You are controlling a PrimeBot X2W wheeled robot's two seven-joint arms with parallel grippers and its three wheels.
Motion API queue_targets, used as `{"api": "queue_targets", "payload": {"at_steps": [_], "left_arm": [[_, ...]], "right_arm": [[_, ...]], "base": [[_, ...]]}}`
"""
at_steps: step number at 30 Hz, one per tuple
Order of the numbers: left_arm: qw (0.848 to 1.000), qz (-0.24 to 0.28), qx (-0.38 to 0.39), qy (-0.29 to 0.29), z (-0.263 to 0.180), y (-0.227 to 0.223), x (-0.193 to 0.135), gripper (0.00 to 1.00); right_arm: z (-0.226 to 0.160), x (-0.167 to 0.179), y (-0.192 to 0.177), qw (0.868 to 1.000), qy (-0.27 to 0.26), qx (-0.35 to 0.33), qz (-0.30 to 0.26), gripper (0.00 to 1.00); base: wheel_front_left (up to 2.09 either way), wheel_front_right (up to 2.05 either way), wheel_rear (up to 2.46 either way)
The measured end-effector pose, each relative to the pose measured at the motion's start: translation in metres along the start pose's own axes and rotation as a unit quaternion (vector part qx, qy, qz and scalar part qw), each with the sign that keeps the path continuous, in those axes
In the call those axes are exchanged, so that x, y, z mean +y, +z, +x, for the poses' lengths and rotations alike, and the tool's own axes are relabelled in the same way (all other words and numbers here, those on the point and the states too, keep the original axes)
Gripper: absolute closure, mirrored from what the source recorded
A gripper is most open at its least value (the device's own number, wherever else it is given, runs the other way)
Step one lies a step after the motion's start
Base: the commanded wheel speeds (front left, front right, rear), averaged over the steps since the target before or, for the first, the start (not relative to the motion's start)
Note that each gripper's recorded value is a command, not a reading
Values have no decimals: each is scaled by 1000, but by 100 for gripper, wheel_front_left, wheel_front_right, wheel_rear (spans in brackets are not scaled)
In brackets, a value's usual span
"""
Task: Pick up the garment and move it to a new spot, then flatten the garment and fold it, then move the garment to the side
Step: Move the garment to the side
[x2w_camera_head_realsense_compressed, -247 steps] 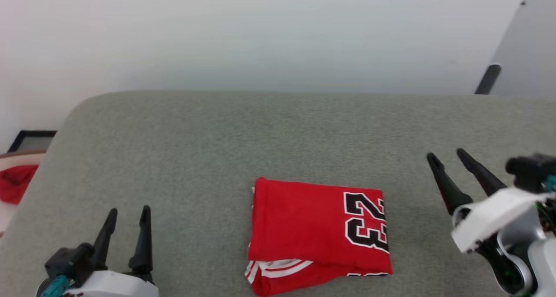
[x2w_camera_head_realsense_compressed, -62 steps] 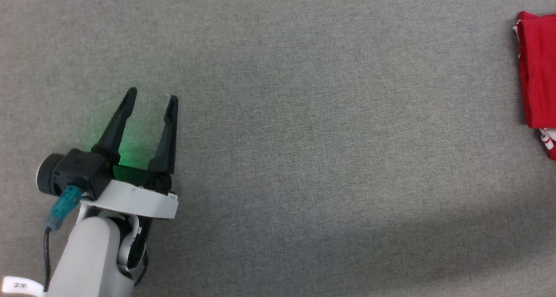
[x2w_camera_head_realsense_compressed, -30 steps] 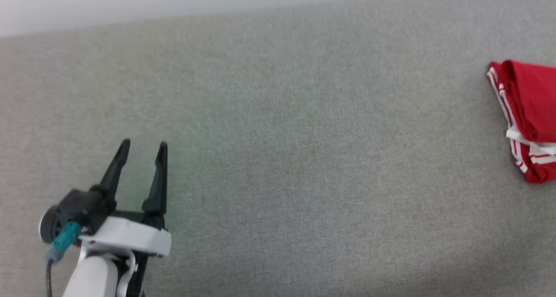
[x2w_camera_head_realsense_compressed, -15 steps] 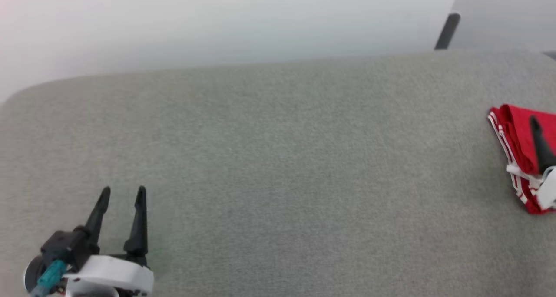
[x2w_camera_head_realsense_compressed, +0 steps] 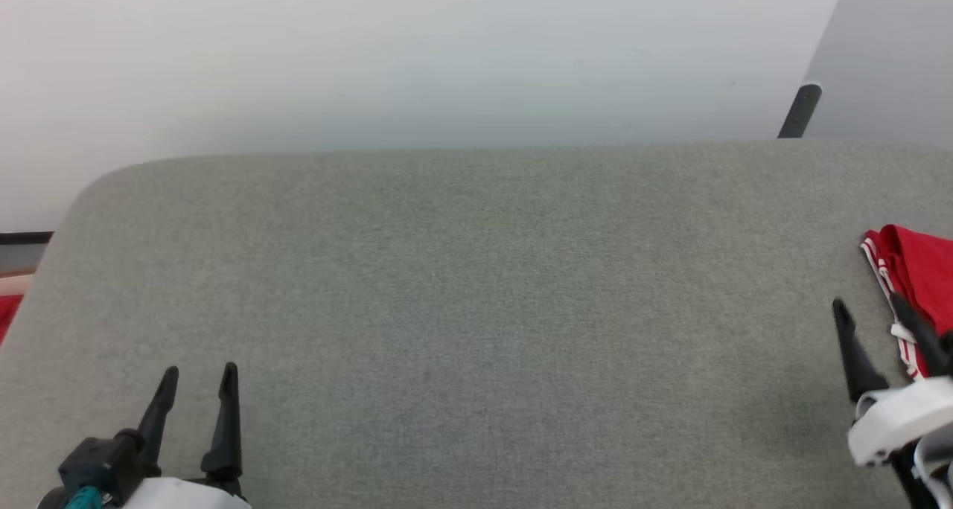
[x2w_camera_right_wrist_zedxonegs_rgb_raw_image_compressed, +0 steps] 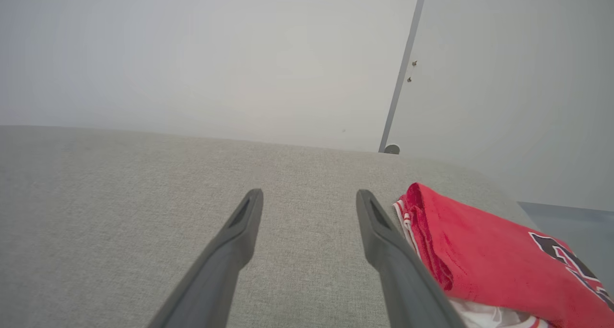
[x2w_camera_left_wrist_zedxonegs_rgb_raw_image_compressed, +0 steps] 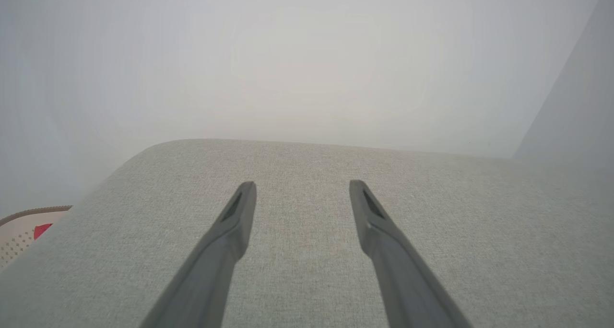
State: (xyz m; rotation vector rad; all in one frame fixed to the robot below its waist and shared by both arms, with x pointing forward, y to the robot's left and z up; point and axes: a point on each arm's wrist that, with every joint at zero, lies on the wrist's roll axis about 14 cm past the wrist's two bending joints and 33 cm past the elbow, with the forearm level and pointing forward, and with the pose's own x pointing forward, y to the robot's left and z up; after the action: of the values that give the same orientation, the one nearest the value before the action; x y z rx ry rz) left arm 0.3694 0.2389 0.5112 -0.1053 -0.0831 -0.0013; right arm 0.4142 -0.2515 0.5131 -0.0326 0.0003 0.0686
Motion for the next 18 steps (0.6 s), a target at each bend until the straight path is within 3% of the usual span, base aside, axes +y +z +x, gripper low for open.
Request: {"api": "queue_targets", "payload": {"at_steps": [5, 18], "left_arm": [[1000, 1, -5, 11, -6, 4, 7, 0], [999, -1, -9, 33, -19, 6, 19, 0]], "right_arm": [[-11, 18, -12, 1000, 11, 9, 13, 0], [-35, 57, 2, 998, 45, -37, 9, 0]], "base": [[0, 0, 0], [0, 0, 0]]}}
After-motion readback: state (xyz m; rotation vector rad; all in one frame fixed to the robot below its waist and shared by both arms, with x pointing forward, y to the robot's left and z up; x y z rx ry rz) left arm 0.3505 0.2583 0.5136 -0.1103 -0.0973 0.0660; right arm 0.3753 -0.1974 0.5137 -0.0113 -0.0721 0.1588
